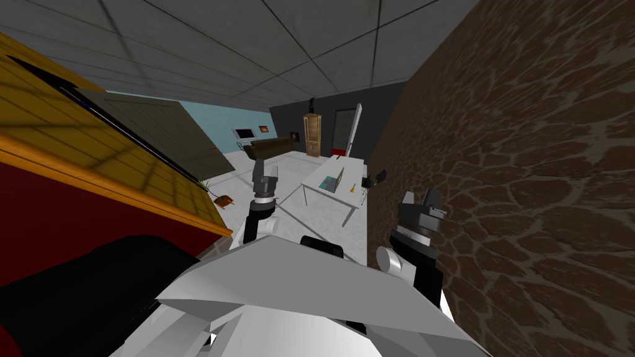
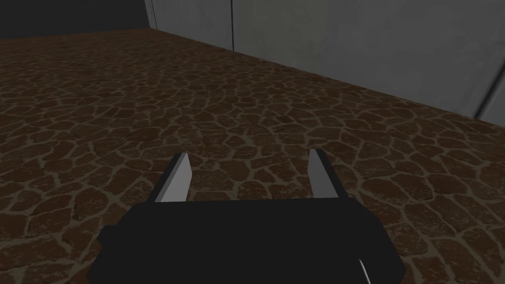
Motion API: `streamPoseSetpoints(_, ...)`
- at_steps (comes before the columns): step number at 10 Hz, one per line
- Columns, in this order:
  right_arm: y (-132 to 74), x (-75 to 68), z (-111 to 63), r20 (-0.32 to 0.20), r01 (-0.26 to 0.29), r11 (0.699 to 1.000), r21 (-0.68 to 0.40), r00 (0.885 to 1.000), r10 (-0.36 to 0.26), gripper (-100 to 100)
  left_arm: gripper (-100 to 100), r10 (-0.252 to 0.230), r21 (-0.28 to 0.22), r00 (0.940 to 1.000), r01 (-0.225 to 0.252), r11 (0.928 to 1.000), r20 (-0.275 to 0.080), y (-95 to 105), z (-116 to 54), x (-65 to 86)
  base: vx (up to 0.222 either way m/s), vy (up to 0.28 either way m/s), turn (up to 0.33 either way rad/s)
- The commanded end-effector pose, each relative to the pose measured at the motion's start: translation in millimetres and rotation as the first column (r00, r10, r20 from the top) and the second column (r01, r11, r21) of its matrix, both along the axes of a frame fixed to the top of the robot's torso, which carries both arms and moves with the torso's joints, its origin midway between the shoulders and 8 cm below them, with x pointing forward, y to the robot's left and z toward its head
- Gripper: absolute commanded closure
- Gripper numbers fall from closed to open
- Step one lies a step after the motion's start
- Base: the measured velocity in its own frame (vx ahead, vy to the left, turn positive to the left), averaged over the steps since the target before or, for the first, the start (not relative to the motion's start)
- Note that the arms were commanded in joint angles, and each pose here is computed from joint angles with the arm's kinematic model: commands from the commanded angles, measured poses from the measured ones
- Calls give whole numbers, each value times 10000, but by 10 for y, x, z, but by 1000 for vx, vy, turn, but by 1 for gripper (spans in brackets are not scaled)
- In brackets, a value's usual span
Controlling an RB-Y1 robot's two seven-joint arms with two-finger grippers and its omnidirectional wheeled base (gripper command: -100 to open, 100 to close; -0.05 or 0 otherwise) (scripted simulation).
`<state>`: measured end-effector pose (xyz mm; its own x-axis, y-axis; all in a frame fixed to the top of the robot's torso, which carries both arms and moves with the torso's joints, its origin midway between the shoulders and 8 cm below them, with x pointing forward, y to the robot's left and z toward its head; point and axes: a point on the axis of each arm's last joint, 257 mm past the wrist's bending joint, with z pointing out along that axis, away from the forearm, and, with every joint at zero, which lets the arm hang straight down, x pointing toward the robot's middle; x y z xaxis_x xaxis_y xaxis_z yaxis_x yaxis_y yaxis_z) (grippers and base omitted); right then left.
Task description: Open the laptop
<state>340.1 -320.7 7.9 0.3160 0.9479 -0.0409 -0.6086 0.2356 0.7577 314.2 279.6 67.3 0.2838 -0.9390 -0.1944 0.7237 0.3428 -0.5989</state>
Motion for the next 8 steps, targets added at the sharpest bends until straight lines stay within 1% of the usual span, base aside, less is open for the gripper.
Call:
streamPoseSetpoints(1,0,0,0,0,0,10000,0,10000,0,0,0,0,0,10000,0,10000,0,0,0,0,0,0,0)
streamPoseSetpoints(8,0,-1,2,4,0,10000,-1,10000,0,0,0,0,1,10000,0,10000,4,0,1,-1,0,0,0)
